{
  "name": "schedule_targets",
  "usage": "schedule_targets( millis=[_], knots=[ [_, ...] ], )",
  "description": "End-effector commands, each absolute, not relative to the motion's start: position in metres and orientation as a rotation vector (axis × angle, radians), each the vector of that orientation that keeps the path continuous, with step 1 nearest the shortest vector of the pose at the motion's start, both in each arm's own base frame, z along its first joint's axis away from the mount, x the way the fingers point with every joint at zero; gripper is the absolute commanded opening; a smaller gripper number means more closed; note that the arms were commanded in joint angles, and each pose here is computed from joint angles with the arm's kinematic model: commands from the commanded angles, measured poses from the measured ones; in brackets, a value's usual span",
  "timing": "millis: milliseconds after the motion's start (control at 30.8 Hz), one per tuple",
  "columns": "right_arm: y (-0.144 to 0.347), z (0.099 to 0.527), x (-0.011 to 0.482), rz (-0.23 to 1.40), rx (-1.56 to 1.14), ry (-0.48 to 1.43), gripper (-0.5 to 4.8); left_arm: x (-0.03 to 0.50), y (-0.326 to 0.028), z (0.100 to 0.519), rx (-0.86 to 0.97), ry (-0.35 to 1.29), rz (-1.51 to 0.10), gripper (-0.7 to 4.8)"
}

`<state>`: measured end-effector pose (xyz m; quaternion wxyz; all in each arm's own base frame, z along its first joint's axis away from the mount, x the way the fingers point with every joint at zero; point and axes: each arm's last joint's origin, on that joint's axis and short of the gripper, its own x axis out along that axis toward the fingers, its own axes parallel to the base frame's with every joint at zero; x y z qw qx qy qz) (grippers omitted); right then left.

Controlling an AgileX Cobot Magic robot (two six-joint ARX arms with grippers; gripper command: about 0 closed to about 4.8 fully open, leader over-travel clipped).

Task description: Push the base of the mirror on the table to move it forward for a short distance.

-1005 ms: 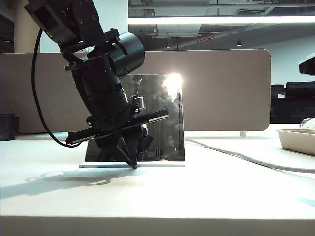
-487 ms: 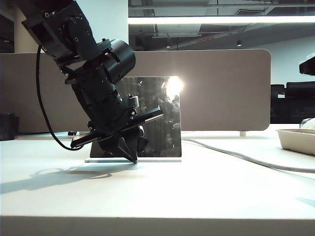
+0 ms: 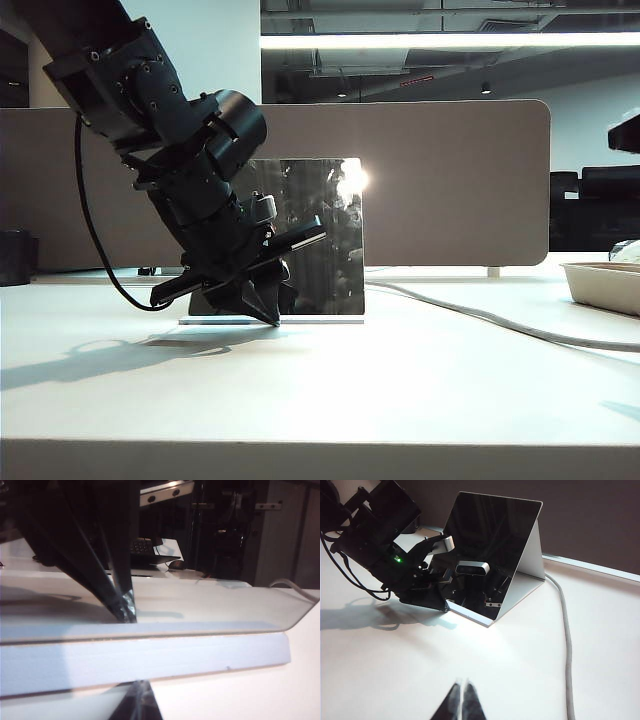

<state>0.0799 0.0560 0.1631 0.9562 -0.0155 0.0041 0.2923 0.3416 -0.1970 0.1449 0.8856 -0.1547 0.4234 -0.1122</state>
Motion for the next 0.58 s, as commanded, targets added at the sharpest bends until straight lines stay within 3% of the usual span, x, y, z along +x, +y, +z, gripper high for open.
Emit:
schedule_targets(
  millis=[32,584],
  knots=[
    [0.056,0.165,0.08,0.595,-0.028,-0.006,0.22,0.341,-0.194,0.134,-0.306,0.919,-0.206,-0.02],
    [0.056,0.165,0.08,0.593,-0.028,-0.006,0.22,0.36,-0.202,0.14,-0.32,0.846,-0.245,-0.02]
  ],
)
